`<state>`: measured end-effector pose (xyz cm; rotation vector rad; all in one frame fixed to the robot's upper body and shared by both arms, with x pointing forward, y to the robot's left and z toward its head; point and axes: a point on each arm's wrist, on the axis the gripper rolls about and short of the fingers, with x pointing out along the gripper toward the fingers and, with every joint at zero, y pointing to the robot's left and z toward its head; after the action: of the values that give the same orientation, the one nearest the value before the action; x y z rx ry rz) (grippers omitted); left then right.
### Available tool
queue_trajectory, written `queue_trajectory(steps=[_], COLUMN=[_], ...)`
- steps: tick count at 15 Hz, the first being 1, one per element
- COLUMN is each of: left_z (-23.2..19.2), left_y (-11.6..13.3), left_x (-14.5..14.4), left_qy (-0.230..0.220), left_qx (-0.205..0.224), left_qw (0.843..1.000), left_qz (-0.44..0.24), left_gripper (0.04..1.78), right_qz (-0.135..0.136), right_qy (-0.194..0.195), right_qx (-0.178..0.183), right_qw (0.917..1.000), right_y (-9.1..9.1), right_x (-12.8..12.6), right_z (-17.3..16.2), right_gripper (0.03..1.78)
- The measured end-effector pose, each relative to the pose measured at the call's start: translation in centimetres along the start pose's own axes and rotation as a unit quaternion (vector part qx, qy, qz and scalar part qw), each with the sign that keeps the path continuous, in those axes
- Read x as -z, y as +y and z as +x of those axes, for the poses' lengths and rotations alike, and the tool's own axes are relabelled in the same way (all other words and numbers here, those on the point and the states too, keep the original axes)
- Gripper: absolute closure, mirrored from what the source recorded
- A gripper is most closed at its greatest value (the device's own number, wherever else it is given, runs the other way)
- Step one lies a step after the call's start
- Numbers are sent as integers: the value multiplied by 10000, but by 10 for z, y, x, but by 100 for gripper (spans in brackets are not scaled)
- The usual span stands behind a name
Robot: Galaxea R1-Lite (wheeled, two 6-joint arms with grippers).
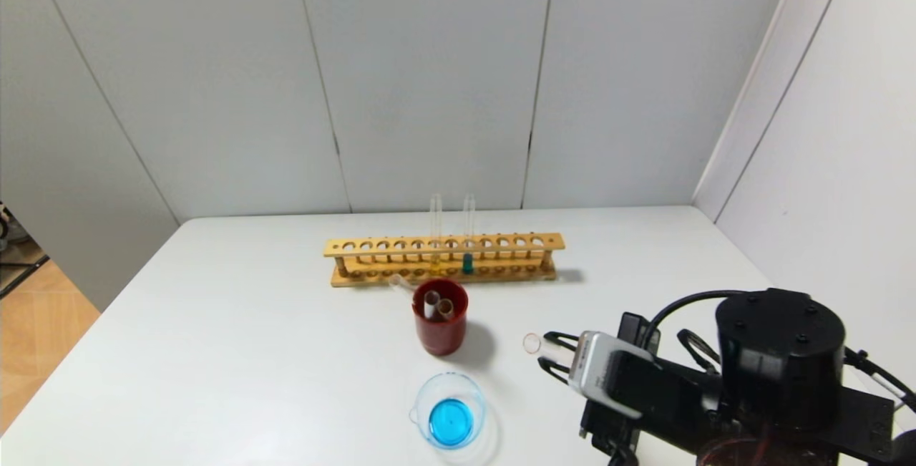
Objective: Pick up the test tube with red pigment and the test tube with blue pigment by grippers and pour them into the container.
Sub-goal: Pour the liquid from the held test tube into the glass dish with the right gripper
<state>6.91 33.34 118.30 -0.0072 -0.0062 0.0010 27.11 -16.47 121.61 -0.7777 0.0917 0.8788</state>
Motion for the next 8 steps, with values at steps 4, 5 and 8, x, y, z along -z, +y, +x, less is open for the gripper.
queue_trajectory(steps=[4, 5, 8], left_z=[0, 0, 0], left_y=[0, 0, 0], left_x=[0, 0, 0], left_qy=[0, -2, 0], left_qx=[-2, -4, -6], left_qw=[10000, 10000, 10000], left_qz=[0, 1, 0], left_gripper=[7, 7, 7], right_qz=[-553, -684, -1058], right_qy=[-14, 35, 335], right_qx=[-119, -178, -504], right_qw=[9984, 9975, 9925], right_y=[0, 0, 3], right_x=[-8, -10, -12], right_z=[35, 43, 59], right_gripper=[149, 149, 149])
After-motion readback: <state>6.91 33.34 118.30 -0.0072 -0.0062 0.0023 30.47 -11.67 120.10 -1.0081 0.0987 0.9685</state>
